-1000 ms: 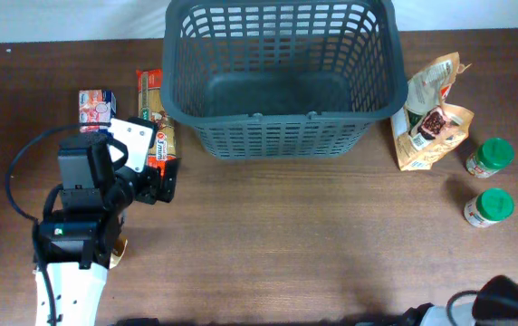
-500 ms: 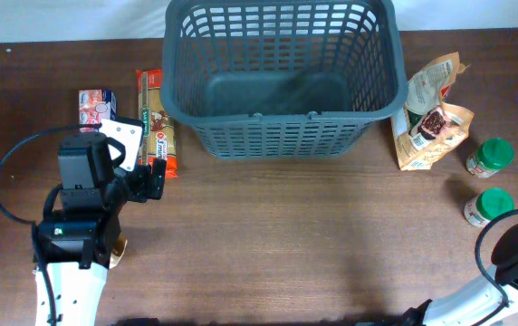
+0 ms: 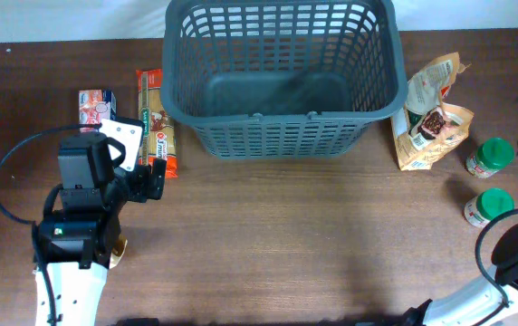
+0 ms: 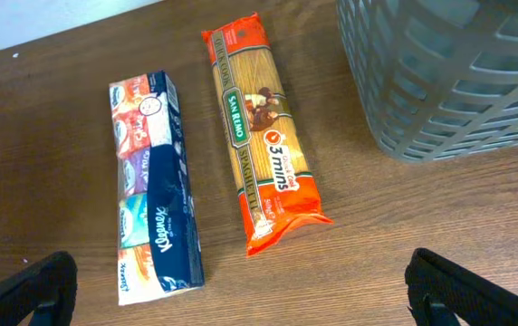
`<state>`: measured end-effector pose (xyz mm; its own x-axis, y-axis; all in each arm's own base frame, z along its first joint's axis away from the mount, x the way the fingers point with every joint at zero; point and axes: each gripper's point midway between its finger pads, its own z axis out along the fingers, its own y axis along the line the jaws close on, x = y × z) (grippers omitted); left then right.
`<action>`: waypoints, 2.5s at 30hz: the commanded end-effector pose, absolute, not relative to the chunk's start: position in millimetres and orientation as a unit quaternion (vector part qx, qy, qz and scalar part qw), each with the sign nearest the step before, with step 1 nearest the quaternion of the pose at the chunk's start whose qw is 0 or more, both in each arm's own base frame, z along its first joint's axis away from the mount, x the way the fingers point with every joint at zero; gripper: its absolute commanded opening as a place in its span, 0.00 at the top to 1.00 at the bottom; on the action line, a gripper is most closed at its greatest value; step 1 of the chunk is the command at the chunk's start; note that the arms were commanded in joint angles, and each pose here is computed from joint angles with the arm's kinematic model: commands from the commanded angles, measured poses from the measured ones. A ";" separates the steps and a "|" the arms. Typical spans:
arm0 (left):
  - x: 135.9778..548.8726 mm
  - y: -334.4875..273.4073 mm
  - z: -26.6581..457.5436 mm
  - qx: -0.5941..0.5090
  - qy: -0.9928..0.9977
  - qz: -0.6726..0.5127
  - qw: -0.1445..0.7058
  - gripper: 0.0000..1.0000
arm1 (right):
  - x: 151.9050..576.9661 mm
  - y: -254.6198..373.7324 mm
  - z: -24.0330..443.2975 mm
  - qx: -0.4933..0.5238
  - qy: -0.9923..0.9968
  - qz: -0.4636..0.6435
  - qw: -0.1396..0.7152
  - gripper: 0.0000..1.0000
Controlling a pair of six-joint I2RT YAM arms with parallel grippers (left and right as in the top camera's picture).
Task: Pack container
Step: 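Move the right gripper above the front green-lidded jar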
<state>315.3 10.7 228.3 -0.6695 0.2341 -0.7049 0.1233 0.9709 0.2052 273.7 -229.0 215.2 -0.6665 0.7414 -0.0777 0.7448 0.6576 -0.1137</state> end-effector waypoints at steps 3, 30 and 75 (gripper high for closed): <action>316.4 14.8 232.3 0.098 0.909 0.081 0.396 0.01 | 253.7 -207.5 265.6 0.418 0.902 -0.060 0.083 0.01; 316.4 14.8 232.3 0.098 0.909 0.081 0.396 0.01 | 213.3 -227.1 142.4 0.505 0.861 -0.042 0.047 0.01; 316.4 14.8 232.3 0.098 0.909 0.081 0.396 0.01 | 253.3 -205.3 93.4 0.381 0.921 -0.043 0.067 0.01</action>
<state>315.2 11.3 228.3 -0.6704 0.2340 -0.7041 0.1210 0.9707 0.2075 249.9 -208.1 104.7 -0.6886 0.7015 -0.1836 0.7186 0.6941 -0.0431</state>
